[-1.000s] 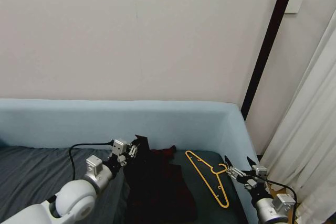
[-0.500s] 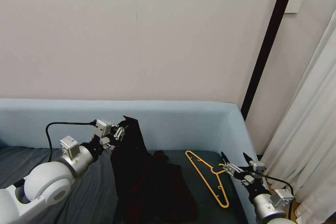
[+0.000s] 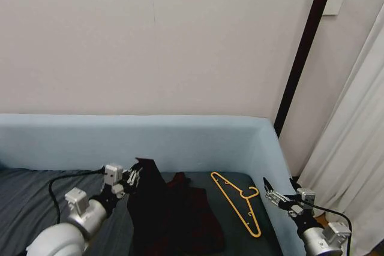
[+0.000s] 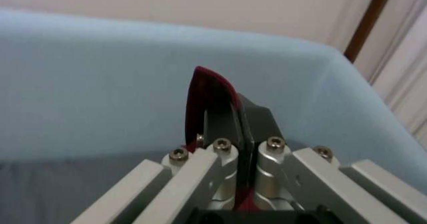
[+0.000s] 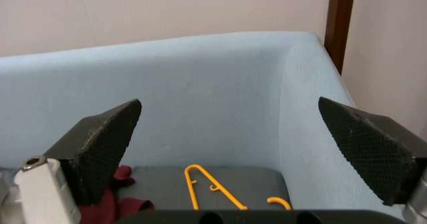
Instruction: Pick up the clothes from the sofa and hang them on the clothes hanger.
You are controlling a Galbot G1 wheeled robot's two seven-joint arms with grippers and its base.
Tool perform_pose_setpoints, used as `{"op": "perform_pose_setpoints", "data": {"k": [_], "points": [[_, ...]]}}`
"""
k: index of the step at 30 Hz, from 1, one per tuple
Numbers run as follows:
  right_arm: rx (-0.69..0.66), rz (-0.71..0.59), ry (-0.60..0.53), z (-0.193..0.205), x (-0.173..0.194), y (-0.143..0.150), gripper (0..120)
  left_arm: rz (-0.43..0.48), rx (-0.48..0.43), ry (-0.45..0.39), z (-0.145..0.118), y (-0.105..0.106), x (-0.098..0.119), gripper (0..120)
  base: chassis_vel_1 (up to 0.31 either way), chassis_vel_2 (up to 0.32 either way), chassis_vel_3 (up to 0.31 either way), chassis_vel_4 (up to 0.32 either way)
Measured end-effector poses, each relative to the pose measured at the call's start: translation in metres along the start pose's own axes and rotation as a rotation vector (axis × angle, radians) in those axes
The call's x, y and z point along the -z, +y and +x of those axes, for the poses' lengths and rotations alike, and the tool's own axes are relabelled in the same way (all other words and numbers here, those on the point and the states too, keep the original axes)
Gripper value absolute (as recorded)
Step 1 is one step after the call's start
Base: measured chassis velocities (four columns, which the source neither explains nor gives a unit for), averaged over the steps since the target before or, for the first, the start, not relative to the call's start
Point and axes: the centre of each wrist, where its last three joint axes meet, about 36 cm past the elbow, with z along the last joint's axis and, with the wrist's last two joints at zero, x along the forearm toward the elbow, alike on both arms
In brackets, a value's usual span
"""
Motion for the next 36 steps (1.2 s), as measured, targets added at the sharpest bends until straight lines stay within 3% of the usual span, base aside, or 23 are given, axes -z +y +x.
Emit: {"op": "perform_pose_setpoints", "data": {"k": [4,5,15,21,27,32,36], "points": [[0.003,0.009,0.003,-0.003,-0.002,-0.001,100,0.032,0.038,0.017,0.015,0.0,-0.01,0,0.0,0.0,0.0,0.0],[0.009,0.021,0.008,-0.008,-0.005,-0.001,100,0.057,0.077,0.022,0.032,0.004,-0.021,0,0.0,0.0,0.0,0.0],[0.047,0.057,0.03,-0.016,-0.018,0.008,100,0.049,0.169,0.029,0.063,0.022,-0.046,0,0.0,0.0,0.0,0.0],[0.086,0.06,0.048,-0.024,-0.024,0.019,100,0.037,0.202,0.016,0.063,0.034,-0.052,0,0.0,0.0,0.0,0.0],[0.137,0.08,0.088,-0.026,-0.032,0.028,100,0.041,0.211,0.033,0.067,0.033,-0.06,0,0.0,0.0,0.0,0.0],[0.242,0.124,0.155,-0.046,-0.048,0.046,100,0.041,0.232,0.113,0.1,0.024,-0.097,0,0.0,0.0,0.0,0.0],[0.31,0.175,0.191,-0.07,-0.058,0.058,100,0.048,0.239,0.146,0.116,0.013,-0.113,0,0.0,0.0,0.0,0.0]]}}
